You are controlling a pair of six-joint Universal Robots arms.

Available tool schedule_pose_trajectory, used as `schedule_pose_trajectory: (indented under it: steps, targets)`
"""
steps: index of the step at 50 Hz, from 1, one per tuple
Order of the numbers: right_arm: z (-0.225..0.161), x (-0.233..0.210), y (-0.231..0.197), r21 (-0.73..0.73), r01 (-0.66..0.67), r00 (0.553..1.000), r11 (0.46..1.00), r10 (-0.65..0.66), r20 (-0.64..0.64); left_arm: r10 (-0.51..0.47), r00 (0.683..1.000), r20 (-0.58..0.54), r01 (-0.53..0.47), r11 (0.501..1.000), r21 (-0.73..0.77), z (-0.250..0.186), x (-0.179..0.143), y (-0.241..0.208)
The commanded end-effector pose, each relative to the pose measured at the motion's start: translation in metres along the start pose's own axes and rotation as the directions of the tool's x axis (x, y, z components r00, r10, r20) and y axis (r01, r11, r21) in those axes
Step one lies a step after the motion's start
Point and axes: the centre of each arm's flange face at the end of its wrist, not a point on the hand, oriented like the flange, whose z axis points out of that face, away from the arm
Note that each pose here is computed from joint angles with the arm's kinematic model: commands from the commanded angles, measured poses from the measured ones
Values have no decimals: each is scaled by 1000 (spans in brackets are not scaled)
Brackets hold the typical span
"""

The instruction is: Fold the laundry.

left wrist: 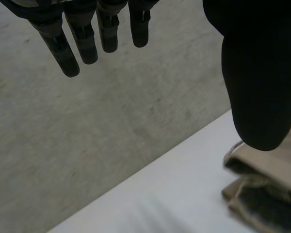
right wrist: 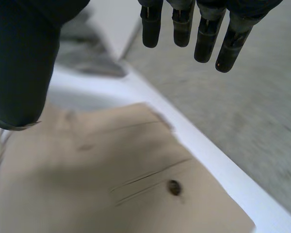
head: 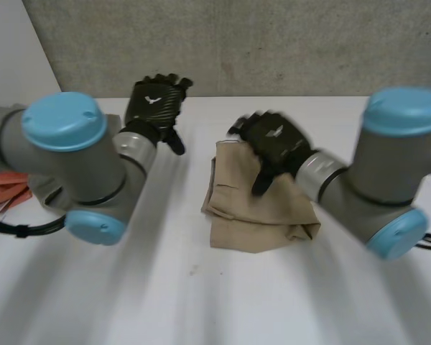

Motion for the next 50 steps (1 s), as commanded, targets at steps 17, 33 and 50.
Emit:
schedule_pose_trajectory:
  steps: [17, 33, 50]
  targets:
    - [24, 60, 78, -270, -234, 964, 934, 187, -188, 0, 972, -234, -62, 964, -258, 25, 93, 106]
    - [9, 71, 61, -265, -137, 959, 954, 60, -277, 61, 975, -216, -108, 972, -210, 10, 68, 36]
    - [-53, 62, 80, -169, -500, 799, 850, 377, -470, -72, 901, -429, 22, 992, -121, -54, 28, -58]
